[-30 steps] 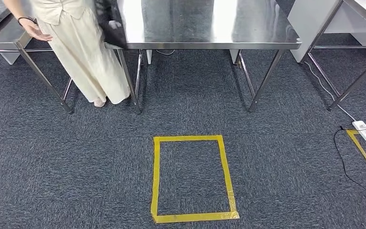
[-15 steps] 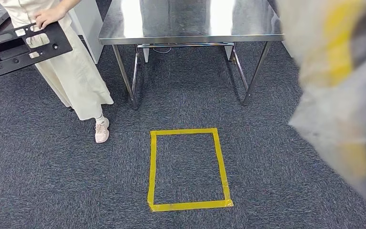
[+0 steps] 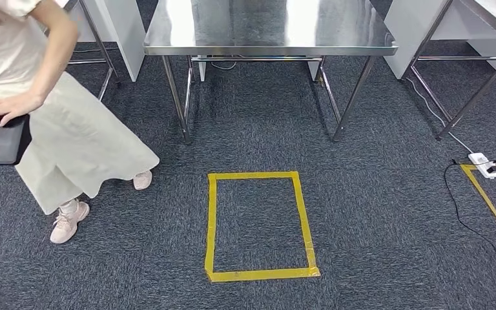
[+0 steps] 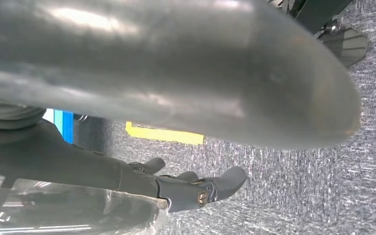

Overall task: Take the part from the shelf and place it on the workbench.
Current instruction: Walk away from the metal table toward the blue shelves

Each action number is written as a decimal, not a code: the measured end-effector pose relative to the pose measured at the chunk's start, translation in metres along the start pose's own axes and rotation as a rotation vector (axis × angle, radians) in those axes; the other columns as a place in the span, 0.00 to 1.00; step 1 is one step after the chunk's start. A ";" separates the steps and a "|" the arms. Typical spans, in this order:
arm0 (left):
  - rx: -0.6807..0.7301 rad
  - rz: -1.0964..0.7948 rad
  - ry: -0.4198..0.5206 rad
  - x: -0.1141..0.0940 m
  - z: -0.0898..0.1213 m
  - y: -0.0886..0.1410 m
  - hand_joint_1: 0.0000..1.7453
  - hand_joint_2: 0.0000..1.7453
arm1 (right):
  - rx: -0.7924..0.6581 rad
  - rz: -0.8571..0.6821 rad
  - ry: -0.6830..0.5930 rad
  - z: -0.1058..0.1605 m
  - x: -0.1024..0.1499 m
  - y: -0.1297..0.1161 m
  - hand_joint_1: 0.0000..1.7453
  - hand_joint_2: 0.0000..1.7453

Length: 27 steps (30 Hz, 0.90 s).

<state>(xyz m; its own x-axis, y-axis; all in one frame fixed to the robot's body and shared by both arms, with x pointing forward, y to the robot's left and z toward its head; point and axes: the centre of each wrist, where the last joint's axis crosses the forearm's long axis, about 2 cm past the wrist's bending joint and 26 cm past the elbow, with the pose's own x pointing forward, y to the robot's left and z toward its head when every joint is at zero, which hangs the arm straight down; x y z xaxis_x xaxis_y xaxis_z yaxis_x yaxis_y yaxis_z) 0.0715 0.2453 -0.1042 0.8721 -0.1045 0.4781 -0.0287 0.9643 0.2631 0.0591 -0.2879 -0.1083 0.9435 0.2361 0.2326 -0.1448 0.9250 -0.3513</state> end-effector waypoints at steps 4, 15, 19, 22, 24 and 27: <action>0.000 0.001 0.002 0.000 0.000 0.000 0.00 0.00 | 0.000 0.007 -0.002 0.000 0.000 0.000 0.00 1.00; 0.006 0.009 0.004 -0.001 0.001 -0.002 0.00 0.00 | -0.003 -0.006 -0.007 0.000 0.001 -0.001 0.00 0.00; 0.012 0.001 0.001 -0.001 0.002 -0.003 0.00 0.00 | -0.004 -0.002 0.000 0.000 -0.003 -0.001 0.00 0.00; 0.020 -0.005 -0.006 -0.001 0.001 -0.002 0.00 0.00 | 0.000 -0.003 -0.001 0.000 -0.001 0.000 0.00 0.00; 0.025 -0.007 -0.013 -0.001 0.001 -0.001 0.00 0.00 | 0.002 -0.005 -0.005 0.000 0.001 0.001 0.00 0.00; 0.024 -0.007 -0.019 0.000 0.001 -0.002 0.00 0.00 | -0.001 -0.005 -0.003 0.000 0.000 0.000 0.00 0.00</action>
<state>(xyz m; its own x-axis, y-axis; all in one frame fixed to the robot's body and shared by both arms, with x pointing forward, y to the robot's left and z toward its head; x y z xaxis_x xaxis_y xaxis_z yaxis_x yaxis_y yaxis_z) 0.0710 0.2433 -0.1038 0.8630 -0.1161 0.4916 -0.0345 0.9574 0.2867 0.0595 -0.2879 -0.1083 0.9433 0.2326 0.2370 -0.1399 0.9256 -0.3516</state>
